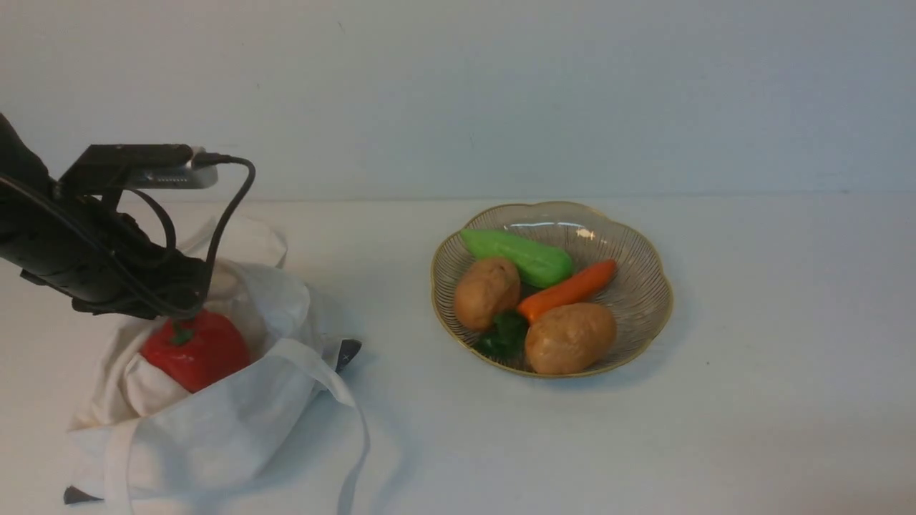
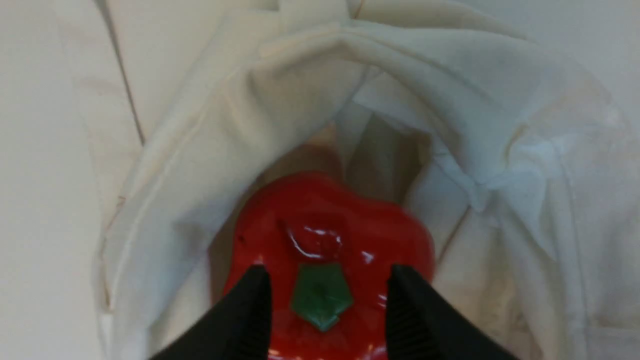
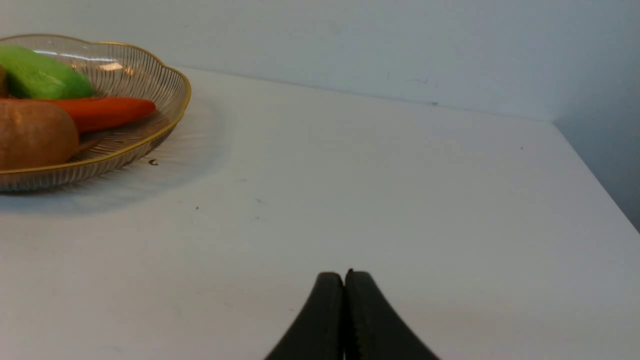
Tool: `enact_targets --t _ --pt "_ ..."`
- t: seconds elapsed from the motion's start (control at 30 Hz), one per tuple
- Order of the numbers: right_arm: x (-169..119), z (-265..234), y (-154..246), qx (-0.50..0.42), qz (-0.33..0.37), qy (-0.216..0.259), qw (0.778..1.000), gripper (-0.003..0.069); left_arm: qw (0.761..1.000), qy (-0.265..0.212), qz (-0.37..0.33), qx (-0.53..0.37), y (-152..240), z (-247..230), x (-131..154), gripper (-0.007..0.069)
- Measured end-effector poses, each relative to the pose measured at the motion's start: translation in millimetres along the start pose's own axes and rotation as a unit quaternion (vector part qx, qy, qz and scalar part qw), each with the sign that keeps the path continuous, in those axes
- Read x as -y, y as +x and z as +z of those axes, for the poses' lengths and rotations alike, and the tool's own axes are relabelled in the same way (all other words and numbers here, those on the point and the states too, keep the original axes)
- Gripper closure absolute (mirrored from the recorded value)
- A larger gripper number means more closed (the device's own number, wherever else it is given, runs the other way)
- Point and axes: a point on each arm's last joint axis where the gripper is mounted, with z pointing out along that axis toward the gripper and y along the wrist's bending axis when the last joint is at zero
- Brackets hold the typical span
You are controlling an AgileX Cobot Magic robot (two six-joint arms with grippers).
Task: Take vegetables from cloth bag on white table place on plate.
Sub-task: 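Reach into the bag and grasp the red bell pepper with the left gripper, then take the red bell pepper out of the bag and place it on the plate with the left gripper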
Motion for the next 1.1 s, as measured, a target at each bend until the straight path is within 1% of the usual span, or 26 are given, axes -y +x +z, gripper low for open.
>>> enact_targets --t 0.07,0.13,0.37,0.4,0.5,0.53,0.57,0.6,0.63,0.73,0.87,1.0,1.1 --pt "0 0 0 0.0 0.0 0.0 1.0 0.0673 1.0 -0.006 0.007 -0.004 1 1 -1 0.0261" --pt "0 0 0 0.0 0.0 0.0 1.0 0.0673 1.0 -0.009 0.01 -0.011 1 5 -3 0.0249" --pt "0 0 0 0.0 0.0 0.0 1.0 0.0673 1.0 -0.003 0.008 -0.03 3 19 -5 0.025" --pt "0 0 0 0.0 0.0 0.0 1.0 0.0673 0.999 -0.002 0.01 -0.032 3 21 -5 0.0263" --pt "0 0 0 0.0 0.0 0.0 1.0 0.0673 0.999 -0.002 0.014 -0.032 3 21 -5 0.0351" --pt "0 0 0 0.0 0.0 0.0 1.0 0.0673 0.999 -0.001 0.015 -0.032 3 21 -5 0.04" --pt "0 0 0 0.0 0.0 0.0 1.0 0.0673 0.999 -0.001 0.015 -0.032 3 21 -5 0.0421" --pt "0 0 0 0.0 0.0 0.0 1.0 0.0673 0.999 -0.001 0.015 -0.032 3 21 -5 0.0514" --pt "0 0 0 0.0 0.0 0.0 1.0 0.0673 0.999 -0.001 0.015 -0.033 3 21 -5 0.0575" --pt "0 0 0 0.0 0.0 0.0 1.0 0.0673 0.999 0.003 0.013 -0.037 4 20 -4 0.0609" --pt "0 0 0 0.0 0.0 0.0 1.0 0.0673 0.999 0.011 0.009 -0.039 4 16 -2 0.061" --pt "0 0 0 0.0 0.0 0.0 1.0 0.0673 1.0 0.015 0.016 -0.015 1 -4 6 0.061" --pt "0 0 0 0.0 0.0 0.0 1.0 0.0673 0.999 0.018 0.03 0.011 -1 -23 17 0.061"
